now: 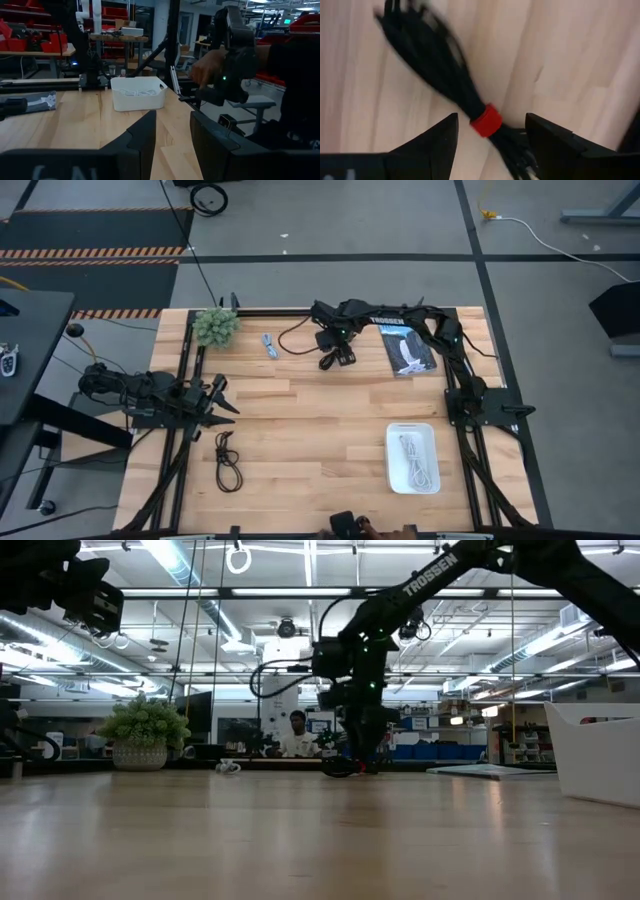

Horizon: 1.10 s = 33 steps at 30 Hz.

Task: Pick and place USB-C Cables
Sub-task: Put the top black charger cable into the white bin

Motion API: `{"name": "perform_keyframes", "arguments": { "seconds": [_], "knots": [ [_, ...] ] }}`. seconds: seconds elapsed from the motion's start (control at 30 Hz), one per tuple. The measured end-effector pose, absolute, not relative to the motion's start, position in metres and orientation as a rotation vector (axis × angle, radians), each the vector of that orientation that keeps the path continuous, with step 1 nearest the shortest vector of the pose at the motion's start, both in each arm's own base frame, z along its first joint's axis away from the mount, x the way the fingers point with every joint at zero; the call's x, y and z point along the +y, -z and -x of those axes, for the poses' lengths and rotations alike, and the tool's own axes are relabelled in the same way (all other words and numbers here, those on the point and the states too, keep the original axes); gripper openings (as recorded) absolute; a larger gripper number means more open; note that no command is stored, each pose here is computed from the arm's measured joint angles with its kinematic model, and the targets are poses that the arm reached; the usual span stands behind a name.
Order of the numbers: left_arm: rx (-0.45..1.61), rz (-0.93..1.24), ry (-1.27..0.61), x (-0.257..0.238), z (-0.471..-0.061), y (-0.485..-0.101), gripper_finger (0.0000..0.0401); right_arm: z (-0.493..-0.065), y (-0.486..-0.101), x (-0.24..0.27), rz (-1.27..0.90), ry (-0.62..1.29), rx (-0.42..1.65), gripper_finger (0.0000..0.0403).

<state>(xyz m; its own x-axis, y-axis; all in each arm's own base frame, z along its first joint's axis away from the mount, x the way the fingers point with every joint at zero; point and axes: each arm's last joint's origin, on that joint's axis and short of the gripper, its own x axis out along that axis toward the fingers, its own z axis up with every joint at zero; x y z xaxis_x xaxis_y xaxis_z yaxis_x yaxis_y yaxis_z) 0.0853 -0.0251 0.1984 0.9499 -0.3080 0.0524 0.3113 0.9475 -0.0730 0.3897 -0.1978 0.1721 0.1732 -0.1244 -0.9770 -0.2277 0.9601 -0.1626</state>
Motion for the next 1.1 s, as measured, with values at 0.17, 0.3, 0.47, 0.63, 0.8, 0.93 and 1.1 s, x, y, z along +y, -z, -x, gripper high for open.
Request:
{"name": "perform_keyframes", "arguments": {
  "seconds": [0.17, 0.3, 0.47, 0.63, 0.8, 0.93, 1.1],
  "knots": [
    [-0.041, 0.081, 0.315, -0.025, -0.085, -0.199, 0.0128, -0.384, -0.159, -0.200, 0.351, -0.125, 1.412, 0.0232],
    [-0.041, 0.081, 0.315, -0.025, -0.085, -0.199, 0.0128, -0.382, -0.153, -0.201, 0.381, -0.143, 1.403, 0.0215],
    [-0.041, 0.081, 0.315, -0.025, -0.085, -0.198, 0.0128, -0.382, -0.153, -0.200, 0.391, -0.159, 1.404, 0.0171],
    [-0.041, 0.081, 0.315, -0.025, -0.085, -0.198, 0.0128, -0.387, -0.155, -0.192, 0.397, -0.161, 1.404, 0.0112],
    [-0.041, 0.080, 0.315, -0.025, -0.085, -0.199, 0.0128, -0.394, -0.158, -0.169, 0.389, -0.086, 1.492, 0.0065],
    [-0.041, 0.081, 0.315, -0.025, -0.085, -0.198, 0.0128, -0.401, -0.172, -0.143, 0.376, 0.006, 1.568, 0.0065],
    [-0.041, 0.081, 0.315, -0.025, -0.085, -0.198, 0.0128, -0.406, -0.199, -0.106, 0.232, 0.078, 1.634, 0.0083]
  ]
}}
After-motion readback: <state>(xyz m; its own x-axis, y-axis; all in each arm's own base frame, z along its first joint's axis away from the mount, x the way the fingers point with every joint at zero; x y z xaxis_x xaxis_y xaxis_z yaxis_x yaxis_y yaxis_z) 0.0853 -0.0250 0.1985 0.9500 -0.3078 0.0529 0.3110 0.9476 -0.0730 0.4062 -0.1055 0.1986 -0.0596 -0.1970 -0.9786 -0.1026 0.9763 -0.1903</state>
